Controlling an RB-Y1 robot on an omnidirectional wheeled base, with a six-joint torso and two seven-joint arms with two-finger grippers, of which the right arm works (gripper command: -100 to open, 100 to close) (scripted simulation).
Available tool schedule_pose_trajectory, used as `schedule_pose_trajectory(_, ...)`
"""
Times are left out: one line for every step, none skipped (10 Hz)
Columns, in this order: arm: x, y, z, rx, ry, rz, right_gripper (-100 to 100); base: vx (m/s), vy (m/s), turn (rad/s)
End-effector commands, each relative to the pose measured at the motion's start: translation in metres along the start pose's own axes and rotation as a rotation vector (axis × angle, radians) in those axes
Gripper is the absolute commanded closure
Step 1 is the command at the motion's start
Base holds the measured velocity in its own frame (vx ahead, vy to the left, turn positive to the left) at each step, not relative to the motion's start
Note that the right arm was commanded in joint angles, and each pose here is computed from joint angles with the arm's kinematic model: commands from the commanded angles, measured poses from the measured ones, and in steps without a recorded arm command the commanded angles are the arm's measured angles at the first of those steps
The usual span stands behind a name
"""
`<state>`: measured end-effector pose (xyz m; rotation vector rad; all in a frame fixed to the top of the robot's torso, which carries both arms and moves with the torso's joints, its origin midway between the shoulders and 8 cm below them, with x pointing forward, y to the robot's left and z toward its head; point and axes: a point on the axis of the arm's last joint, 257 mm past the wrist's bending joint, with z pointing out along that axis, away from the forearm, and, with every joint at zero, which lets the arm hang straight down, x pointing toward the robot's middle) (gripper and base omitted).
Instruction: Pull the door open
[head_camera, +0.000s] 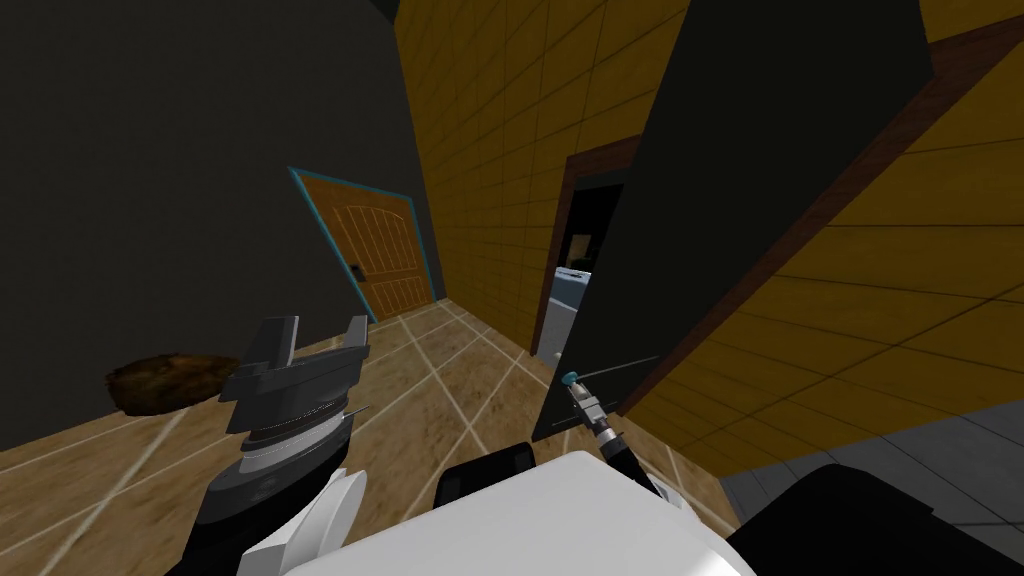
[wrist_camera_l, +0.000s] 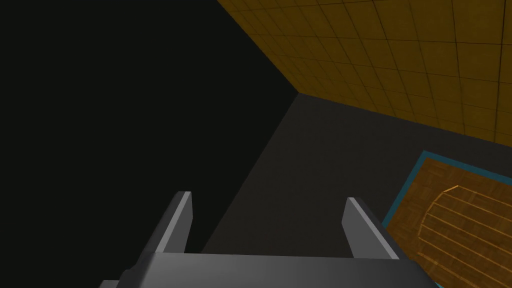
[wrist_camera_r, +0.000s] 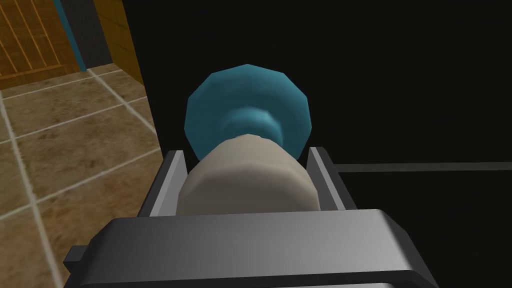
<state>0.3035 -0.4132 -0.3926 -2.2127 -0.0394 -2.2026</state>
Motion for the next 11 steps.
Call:
schedule_pose_trajectory(-0.001, -0.001, -0.0055, 0.011, 0.002, 0.003, 100, -0.214, -0.044, 0.161)
schedule_pose_trajectory(0.0, -0.001, -0.0081, 0.017, 0.002, 0.003, 100, -0.224, -0.068, 0.151)
schedule_pose_trajectory(0.0, -0.001, -0.0106, 0.023, 0.003, 0.003, 100, -0.213, -0.091, 0.145)
schedule_pose_trajectory(0.0, -0.001, -0.0129, 0.028, 0.004, 0.003, 100, -0.212, -0.066, 0.17)
schedule_pose_trajectory(0.0, 0.0, -0.0149, 0.033, 0.004, 0.004, 100, -0.189, -0.06, 0.127)
schedule_pose_trajectory(0.001, 0.0, -0.0172, 0.038, 0.004, 0.004, 100, -0.189, -0.061, 0.115)
schedule_pose_trajectory(-0.001, -0.001, -0.0157, 0.035, -0.001, 0.003, 100, -0.085, -0.026, 0.028)
schedule_pose_trajectory(-0.002, -0.001, -0.0173, 0.042, -0.002, 0.004, 100, -0.109, -0.044, 0.123)
schedule_pose_trajectory(-0.001, -0.001, -0.0177, 0.044, -0.002, 0.004, 100, -0.183, -0.05, 0.158)
schedule_pose_trajectory(-0.001, -0.001, -0.018, 0.047, -0.001, 0.004, 100, -0.194, -0.043, 0.131)
schedule_pose_trajectory(-0.001, -0.001, -0.0185, 0.051, -0.001, 0.004, 100, -0.193, -0.05, 0.133)
